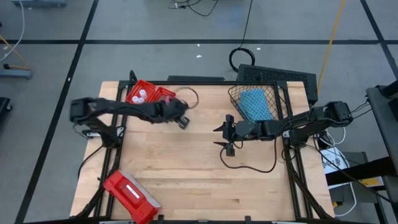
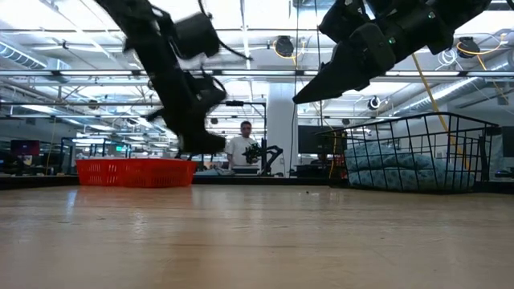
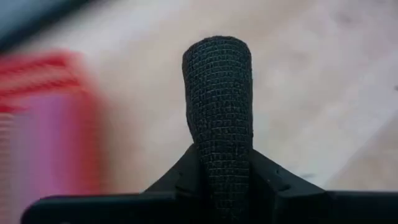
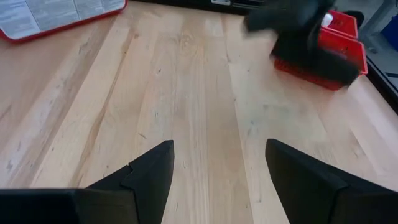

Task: Pick & place medical supplies in basket/bin
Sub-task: Put the black bandage into the right red bin

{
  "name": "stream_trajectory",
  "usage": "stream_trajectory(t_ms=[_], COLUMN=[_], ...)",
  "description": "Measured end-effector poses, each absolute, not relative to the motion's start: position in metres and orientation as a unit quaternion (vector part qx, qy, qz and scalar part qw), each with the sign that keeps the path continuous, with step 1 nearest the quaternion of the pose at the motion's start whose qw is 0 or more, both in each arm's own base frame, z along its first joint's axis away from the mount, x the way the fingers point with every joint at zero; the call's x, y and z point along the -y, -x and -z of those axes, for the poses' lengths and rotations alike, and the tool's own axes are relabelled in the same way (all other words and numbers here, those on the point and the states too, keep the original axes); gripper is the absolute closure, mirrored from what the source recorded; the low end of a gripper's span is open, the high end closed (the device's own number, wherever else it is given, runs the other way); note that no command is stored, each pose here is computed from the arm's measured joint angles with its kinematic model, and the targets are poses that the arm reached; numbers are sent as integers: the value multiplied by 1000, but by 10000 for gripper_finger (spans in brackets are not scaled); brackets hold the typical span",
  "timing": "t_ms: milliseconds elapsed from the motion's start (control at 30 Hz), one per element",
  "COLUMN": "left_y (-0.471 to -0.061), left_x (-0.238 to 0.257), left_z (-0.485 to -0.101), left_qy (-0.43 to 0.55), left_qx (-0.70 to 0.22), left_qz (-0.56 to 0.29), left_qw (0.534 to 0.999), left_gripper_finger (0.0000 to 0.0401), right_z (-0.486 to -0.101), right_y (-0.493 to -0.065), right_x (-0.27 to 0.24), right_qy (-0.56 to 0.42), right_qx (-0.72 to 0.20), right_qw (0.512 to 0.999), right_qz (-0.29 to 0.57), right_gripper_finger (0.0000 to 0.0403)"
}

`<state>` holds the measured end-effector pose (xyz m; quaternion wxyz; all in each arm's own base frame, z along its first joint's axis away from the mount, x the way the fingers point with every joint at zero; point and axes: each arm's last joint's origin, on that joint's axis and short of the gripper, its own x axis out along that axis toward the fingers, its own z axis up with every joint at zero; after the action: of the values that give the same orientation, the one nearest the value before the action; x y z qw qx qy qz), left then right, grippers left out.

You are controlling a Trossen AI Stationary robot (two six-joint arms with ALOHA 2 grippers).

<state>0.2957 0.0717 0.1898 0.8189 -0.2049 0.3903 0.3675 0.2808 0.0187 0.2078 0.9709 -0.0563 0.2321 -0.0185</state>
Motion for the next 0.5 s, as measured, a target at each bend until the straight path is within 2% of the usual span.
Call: stream_trajectory(t_ms=[233, 400, 500], left_y=[-236, -212, -208], left_x=[-84, -101, -112], left_z=[-247, -250, -241], left_qy=[160, 164, 171], left_qx=[-355, -387, -417], left_qz=[-486, -520, -507], left_qw=[783, 743, 735], left_gripper_finger=[328, 321, 329], right_z=[-207, -207, -207], right_y=[-281, -281, -281], right_x=[-19, -19, -19], right_qy=[57, 58, 58], right_qx=[-234, -234, -234], right_qw=[970, 970, 970], right_qz=[18, 18, 18], right_gripper_finger=[161, 161, 161])
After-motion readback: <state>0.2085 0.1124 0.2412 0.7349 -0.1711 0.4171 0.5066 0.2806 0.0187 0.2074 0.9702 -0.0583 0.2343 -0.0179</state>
